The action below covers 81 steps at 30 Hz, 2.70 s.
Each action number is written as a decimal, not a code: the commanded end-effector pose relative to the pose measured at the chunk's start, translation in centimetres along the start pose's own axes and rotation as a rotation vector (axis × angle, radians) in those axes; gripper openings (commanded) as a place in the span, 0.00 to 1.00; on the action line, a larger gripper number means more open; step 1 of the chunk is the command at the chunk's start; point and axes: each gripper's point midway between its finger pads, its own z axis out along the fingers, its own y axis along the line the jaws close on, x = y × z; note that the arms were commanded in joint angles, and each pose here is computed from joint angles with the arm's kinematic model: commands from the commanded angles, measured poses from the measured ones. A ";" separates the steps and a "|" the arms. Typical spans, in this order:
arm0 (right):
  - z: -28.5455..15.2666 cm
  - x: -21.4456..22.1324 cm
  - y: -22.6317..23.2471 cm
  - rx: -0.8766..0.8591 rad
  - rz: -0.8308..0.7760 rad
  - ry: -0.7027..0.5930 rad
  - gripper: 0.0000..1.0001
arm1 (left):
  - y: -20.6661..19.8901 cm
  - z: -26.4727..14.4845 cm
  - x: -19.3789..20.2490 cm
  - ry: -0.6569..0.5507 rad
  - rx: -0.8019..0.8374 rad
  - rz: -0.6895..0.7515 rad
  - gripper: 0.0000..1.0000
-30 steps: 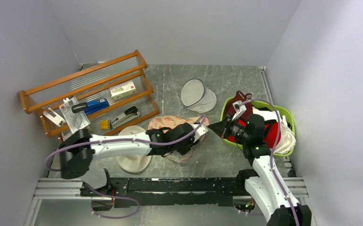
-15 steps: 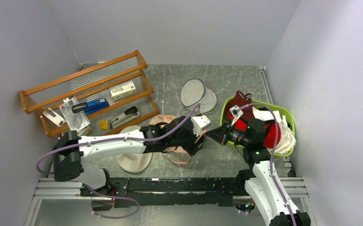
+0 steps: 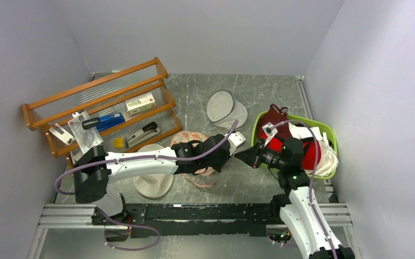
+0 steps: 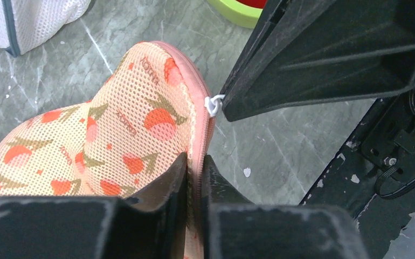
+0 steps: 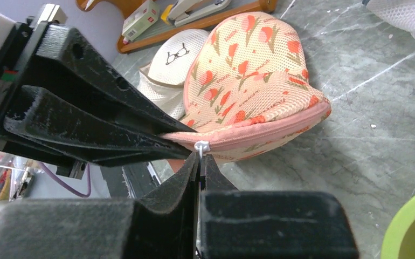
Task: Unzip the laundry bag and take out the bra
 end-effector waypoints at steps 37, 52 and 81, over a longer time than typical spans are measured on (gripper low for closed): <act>1.7 -1.4 -6.7 0.262 0.085 -0.009 0.17 | -1.2 -6.2 -0.7 -0.117 0.185 0.002 0.81; 1.1 -2.2 -5.5 0.323 0.021 0.027 0.66 | 9.7 -21.0 -18.4 -0.605 -0.119 -0.013 0.90; 9.7 8.6 0.9 0.768 -0.962 0.600 0.85 | 14.6 -28.5 -14.1 -0.831 -0.369 -0.005 0.97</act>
